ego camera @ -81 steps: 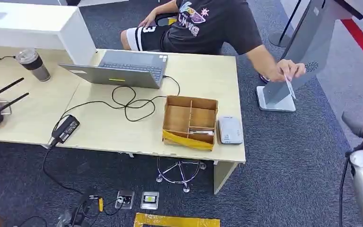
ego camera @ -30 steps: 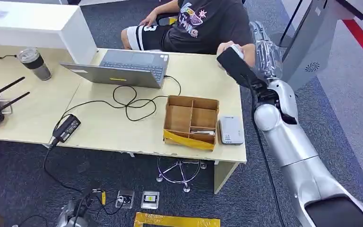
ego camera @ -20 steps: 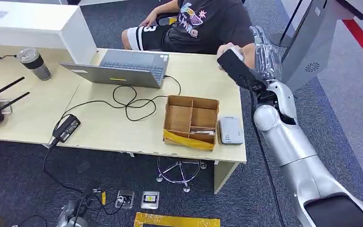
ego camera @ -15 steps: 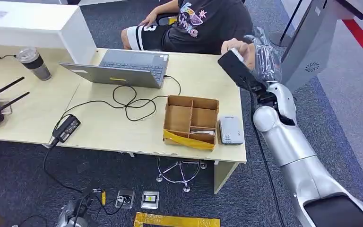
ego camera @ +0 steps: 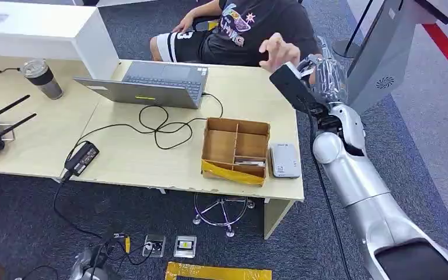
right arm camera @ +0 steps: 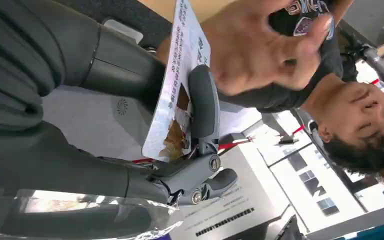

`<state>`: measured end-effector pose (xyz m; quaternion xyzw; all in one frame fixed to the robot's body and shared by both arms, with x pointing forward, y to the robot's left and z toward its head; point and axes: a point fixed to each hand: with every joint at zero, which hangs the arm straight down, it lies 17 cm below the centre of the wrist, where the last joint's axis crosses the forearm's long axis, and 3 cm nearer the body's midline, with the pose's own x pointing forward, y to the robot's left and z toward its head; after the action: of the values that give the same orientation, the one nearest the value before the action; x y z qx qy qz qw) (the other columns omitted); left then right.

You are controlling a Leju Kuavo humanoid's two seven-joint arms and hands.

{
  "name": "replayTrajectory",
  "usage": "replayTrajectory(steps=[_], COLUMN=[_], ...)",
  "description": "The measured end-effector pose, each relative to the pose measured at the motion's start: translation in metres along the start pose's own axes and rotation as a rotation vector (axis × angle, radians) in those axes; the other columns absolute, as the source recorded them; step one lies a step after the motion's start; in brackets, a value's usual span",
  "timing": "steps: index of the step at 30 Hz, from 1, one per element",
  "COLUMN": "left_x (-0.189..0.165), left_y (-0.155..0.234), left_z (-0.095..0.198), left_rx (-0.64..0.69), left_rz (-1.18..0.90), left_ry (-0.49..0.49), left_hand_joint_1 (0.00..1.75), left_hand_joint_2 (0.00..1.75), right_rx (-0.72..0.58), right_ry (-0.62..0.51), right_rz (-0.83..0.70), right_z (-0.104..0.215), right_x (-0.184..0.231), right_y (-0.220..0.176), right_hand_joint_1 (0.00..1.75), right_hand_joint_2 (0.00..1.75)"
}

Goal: Pass the card to the sensor for recognition and then transmit it.

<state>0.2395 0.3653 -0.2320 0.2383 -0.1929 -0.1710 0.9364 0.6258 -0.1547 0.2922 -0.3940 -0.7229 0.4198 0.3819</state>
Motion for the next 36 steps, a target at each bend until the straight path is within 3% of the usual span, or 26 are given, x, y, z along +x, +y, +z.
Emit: replayTrajectory(steps=[13, 36], left_x=[-0.001, -0.013], left_y=[0.0, 0.001], left_z=[0.0, 0.0], left_rx=[-0.001, 0.008], left_rz=[0.004, 0.016], left_ry=[0.003, 0.023], left_hand_joint_1=[0.0, 0.0], left_hand_joint_2=[1.75, 1.75], right_rx=[0.042, 0.18], right_ry=[0.049, 0.34], right_rz=[-0.033, -0.152], right_z=[0.016, 0.119], right_x=[-0.012, -0.104], right_y=[0.023, 0.117], right_hand_joint_1=[1.75, 1.75], right_hand_joint_2=[1.75, 1.75])
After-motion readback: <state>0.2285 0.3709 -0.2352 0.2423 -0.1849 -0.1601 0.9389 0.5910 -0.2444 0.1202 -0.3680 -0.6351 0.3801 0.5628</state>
